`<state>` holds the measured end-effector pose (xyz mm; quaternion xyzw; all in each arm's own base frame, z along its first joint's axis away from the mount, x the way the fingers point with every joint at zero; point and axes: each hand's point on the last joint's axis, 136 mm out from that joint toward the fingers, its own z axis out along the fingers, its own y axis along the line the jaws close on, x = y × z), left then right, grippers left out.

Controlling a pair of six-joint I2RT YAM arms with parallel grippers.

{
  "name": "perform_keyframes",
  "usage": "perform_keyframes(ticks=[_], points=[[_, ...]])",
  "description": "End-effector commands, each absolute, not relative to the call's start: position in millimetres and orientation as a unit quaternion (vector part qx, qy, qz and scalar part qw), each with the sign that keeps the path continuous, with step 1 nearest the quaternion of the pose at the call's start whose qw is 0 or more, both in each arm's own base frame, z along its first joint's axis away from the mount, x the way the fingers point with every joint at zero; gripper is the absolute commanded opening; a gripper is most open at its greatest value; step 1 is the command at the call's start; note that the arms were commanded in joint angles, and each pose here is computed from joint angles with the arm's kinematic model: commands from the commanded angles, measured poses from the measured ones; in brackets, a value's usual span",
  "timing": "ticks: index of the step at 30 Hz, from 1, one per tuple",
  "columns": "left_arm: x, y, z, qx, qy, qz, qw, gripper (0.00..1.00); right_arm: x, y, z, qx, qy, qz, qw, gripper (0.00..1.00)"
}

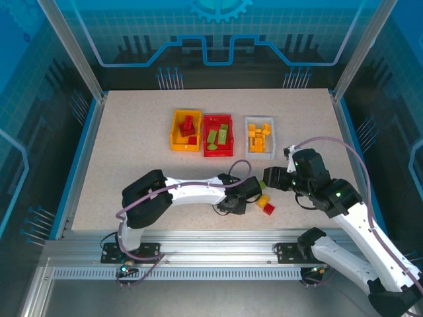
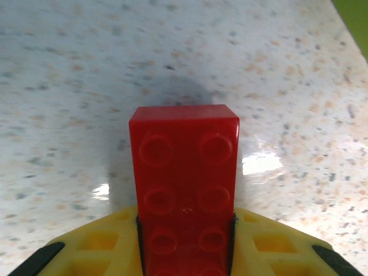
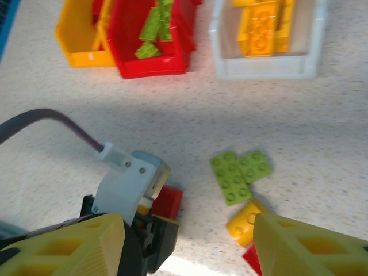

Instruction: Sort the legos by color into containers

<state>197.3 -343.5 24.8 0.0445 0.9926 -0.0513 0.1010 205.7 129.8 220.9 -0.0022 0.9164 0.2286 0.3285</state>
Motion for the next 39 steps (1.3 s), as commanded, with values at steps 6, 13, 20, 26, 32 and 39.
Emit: perform_keyframes(ticks=[6,13,20,26,32,39], points=[[270,-231,108,-0.024,0.983,-0.049,0.177,0.24,196,210,246,-0.124,0.867,0.353,0.329,0.63],[359,-150,138,-0.065,0.975,-0.024,0.21,0.25,211,257,257,-0.144,0.856,0.35,0.353,0.63],[440,-112,129,-0.083,0.976,0.02,0.2,0.25,228,289,282,-0.136,0.808,0.399,0.412,0.67],[473,-109,103,-0.076,0.98,0.049,0.179,0.25,245,299,288,-0.117,0.805,0.398,0.423,0.68],[483,-113,78,-0.072,0.983,0.057,0.157,0.31,246,300,281,-0.115,0.815,0.39,0.413,0.69],[478,-127,103,-0.067,0.981,0.036,0.176,0.53,243,287,270,-0.108,0.829,0.365,0.409,0.69]])
